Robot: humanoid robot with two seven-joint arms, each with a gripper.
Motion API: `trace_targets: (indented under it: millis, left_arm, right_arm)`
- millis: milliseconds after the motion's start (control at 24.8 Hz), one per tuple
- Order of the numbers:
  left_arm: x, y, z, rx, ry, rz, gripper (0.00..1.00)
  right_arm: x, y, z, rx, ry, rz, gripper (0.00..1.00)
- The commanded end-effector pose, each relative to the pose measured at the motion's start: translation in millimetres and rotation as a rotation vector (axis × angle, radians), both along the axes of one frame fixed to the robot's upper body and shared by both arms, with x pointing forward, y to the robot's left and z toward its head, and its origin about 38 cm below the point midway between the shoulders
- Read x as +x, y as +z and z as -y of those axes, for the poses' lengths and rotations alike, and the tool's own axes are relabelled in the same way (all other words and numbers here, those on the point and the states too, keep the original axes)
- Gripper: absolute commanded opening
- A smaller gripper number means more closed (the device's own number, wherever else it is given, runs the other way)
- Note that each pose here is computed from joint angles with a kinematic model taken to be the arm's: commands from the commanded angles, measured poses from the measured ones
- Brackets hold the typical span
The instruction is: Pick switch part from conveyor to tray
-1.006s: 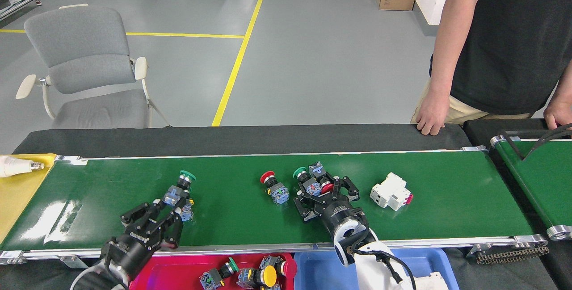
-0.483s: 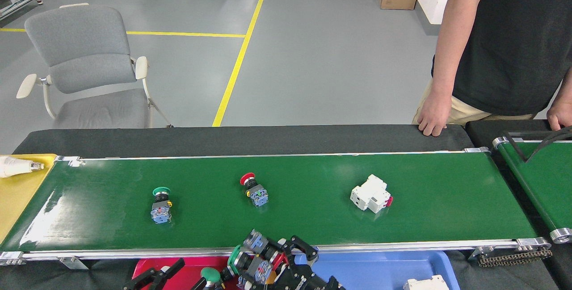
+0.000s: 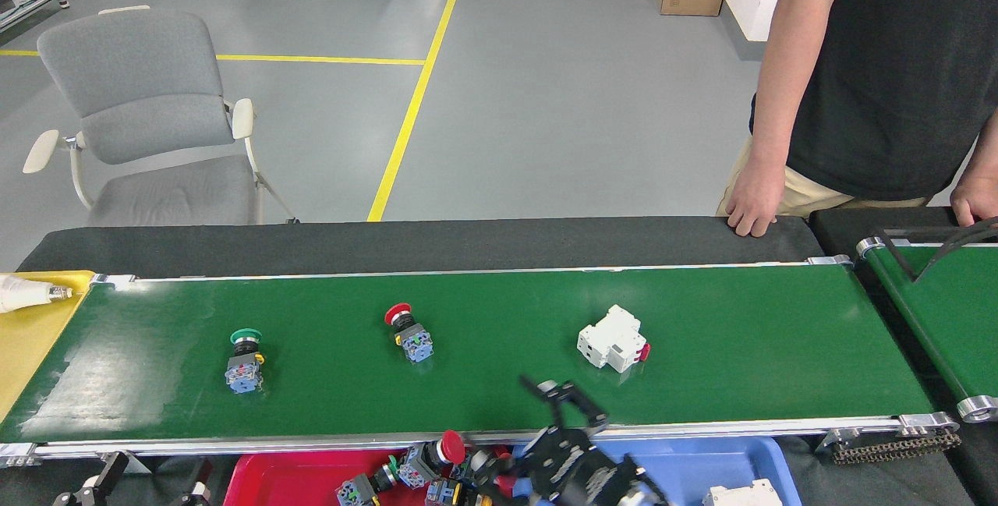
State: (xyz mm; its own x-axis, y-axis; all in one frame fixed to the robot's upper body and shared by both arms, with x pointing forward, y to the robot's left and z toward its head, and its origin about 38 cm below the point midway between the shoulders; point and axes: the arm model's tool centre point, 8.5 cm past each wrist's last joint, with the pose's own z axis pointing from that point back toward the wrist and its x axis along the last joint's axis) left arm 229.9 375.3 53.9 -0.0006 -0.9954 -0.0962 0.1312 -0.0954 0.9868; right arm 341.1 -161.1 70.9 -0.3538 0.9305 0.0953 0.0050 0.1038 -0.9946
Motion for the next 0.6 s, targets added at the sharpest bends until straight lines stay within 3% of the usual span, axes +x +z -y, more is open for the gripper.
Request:
trace_targets:
  millis: [0,81,201,403,564]
  left_arm:
    - [2.4,4.7,-4.0,0.020,0.018,0.008,0.99]
    - [6.2,0.9,-8.2,0.032,0.041,-0.006,0.99]
    - [15.8,-2.8,-11.8,0.027,0.079,-0.038,0.99]
    - [29.5,-6.7,-26.1,0.020,0.139,-0.064,0.99]
    - [34.3,-9.6,-51.4,0.053,0.192,-0.088,0.99]
  right_arm:
    - [-6.9,1.0,49.3,0.026,-0.175,0.034,1.00]
    - [-27.0,-16.0,93.5,0.000,-0.289,-0.006,1.00]
    - [-47.8,-30.3,117.3,-0.029,-0.339,-0.052,1.00]
    - [-43.2,-19.4,117.2,-0.001,-0.323,-0.022,1.00]
    - [-42.3,-9.5,117.6,-0.016,-0.239,-0.001,1.00]
